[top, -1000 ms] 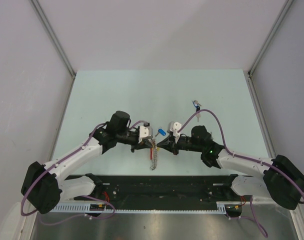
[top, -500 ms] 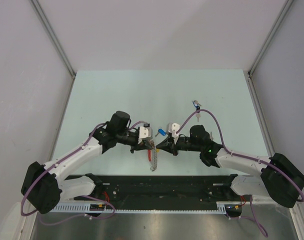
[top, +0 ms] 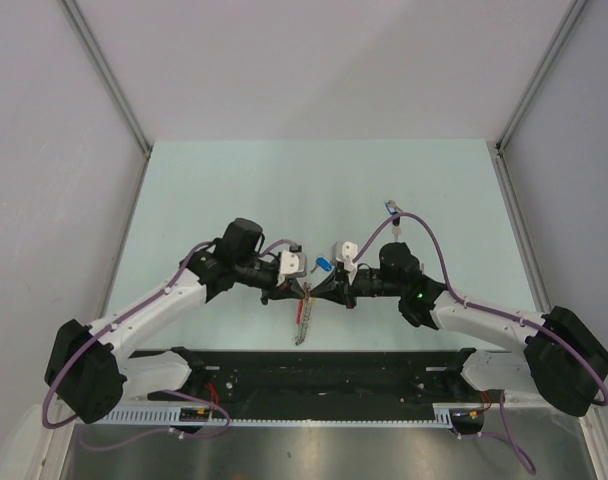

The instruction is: Put the keys on the keyring

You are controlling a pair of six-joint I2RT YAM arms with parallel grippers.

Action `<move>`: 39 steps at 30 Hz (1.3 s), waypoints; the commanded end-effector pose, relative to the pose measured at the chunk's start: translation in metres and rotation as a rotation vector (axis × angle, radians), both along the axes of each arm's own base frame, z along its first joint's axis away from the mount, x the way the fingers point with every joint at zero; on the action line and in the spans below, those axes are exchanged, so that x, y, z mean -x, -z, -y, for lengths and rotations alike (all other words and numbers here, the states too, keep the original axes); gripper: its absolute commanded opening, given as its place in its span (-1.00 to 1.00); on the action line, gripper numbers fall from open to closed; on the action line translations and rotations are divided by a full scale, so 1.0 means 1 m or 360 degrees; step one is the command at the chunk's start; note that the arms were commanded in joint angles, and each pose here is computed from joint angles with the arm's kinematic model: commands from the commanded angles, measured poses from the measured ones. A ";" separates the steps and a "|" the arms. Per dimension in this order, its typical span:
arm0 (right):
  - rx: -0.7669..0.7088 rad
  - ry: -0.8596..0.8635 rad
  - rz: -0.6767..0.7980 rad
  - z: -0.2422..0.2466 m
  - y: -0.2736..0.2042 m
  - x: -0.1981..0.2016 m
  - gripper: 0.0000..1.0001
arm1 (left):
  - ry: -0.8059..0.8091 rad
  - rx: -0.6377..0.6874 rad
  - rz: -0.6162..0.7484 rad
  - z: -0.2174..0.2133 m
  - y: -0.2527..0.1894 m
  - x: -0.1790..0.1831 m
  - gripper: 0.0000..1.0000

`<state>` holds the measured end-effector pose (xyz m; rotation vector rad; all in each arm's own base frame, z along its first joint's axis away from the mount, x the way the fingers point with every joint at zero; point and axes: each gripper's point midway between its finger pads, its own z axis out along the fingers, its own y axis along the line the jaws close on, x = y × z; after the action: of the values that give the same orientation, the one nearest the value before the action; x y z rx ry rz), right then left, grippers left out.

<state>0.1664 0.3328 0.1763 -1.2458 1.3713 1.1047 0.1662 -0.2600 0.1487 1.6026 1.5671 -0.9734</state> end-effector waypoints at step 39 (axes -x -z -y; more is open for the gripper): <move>0.0692 0.1091 -0.0833 0.085 0.111 -0.045 -1.00 | -0.0616 0.0140 0.0642 -0.043 -0.078 -0.057 -0.99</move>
<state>0.1949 0.2352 0.0620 -0.7024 2.3331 0.6603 0.2130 -0.2222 0.2056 1.3487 1.5052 -0.5415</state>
